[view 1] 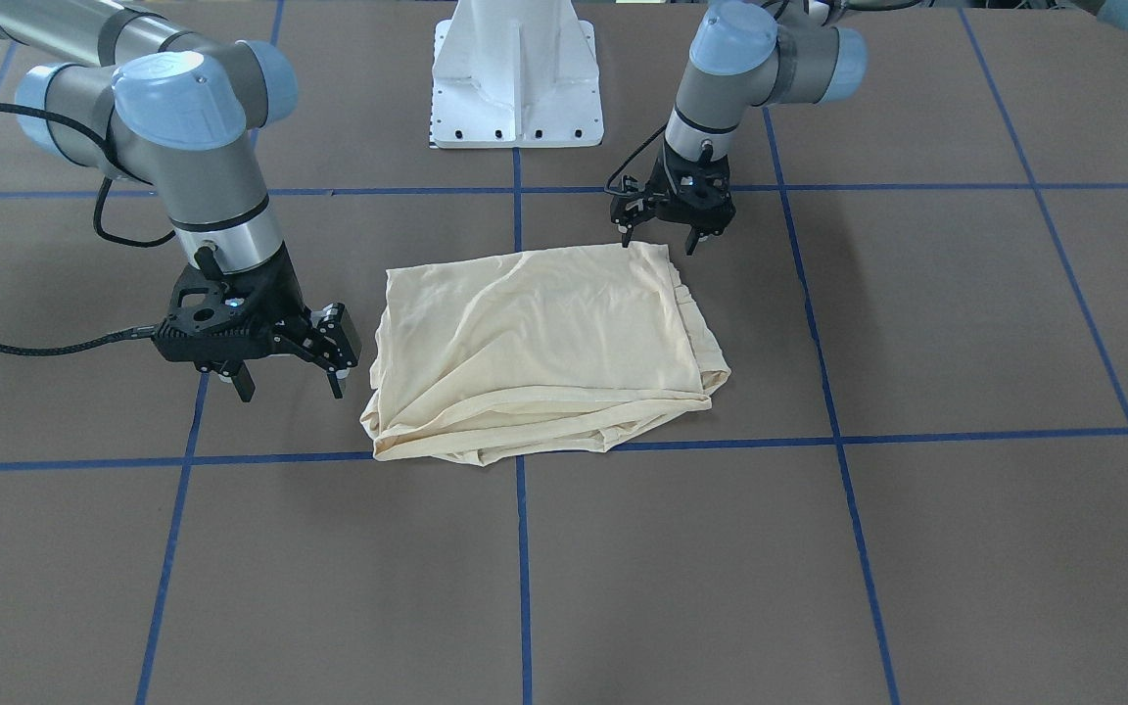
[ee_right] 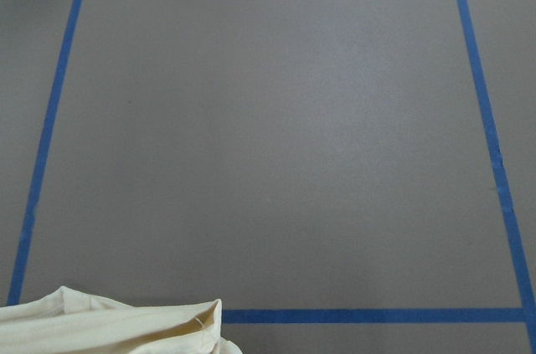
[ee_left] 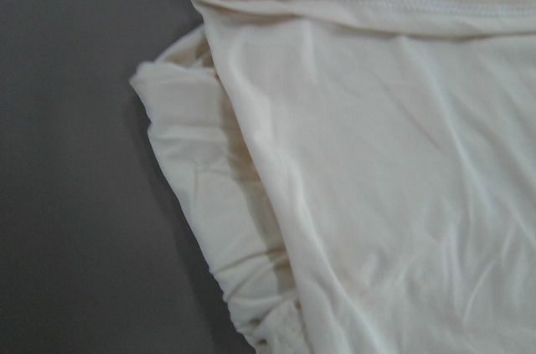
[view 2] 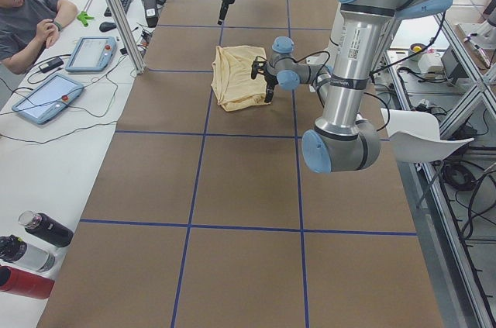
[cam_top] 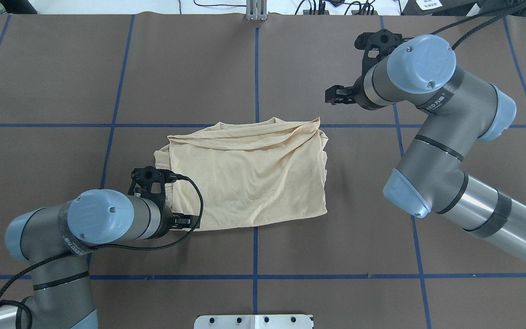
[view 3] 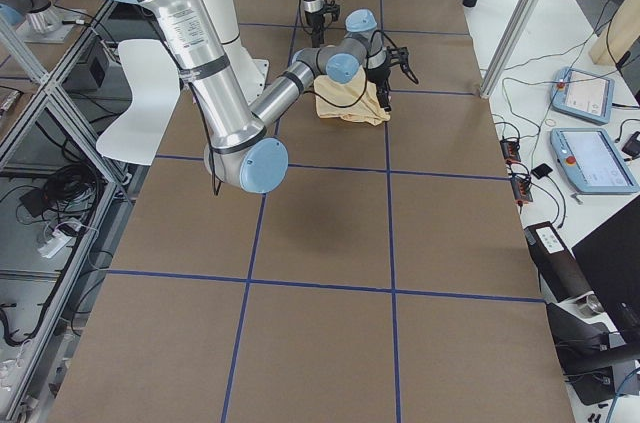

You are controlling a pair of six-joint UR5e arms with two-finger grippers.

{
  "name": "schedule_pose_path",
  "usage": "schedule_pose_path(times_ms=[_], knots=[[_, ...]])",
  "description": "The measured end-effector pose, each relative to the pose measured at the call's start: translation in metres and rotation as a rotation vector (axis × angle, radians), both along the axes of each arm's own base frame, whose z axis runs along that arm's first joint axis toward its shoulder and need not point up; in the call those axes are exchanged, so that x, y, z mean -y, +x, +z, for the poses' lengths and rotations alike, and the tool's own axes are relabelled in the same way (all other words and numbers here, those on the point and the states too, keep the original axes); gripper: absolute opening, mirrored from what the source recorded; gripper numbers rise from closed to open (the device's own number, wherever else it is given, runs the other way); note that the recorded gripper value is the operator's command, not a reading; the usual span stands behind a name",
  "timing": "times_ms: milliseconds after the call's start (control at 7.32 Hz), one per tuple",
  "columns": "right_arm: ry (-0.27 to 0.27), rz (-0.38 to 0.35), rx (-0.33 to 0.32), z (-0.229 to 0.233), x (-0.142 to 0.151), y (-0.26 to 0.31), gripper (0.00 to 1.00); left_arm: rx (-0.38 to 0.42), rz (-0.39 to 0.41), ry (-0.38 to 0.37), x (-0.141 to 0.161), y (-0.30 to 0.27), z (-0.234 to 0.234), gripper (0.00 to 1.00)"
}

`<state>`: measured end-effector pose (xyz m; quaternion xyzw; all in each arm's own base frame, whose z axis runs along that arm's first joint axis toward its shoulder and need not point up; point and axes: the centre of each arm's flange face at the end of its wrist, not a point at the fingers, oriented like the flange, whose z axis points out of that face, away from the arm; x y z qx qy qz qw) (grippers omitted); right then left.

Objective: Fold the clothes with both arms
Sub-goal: 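Lower the left gripper to the near edge of the folded shirt and grasp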

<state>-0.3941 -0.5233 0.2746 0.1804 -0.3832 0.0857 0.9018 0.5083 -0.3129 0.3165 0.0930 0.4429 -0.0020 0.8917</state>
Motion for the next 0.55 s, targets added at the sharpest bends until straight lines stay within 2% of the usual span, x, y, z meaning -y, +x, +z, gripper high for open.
schedule_pose_path(times_ms=[273,546], knots=[[0.001,0.000,0.000,-0.0005,0.0000,-0.0001,1.00,0.005,0.000,-0.010,-0.0032,0.0037,0.0054,0.37],[0.002,0.002,-0.001,-0.0003,0.0000,-0.0006,1.00,0.009,0.000,-0.013,-0.0032,0.0053,0.0078,0.00]])
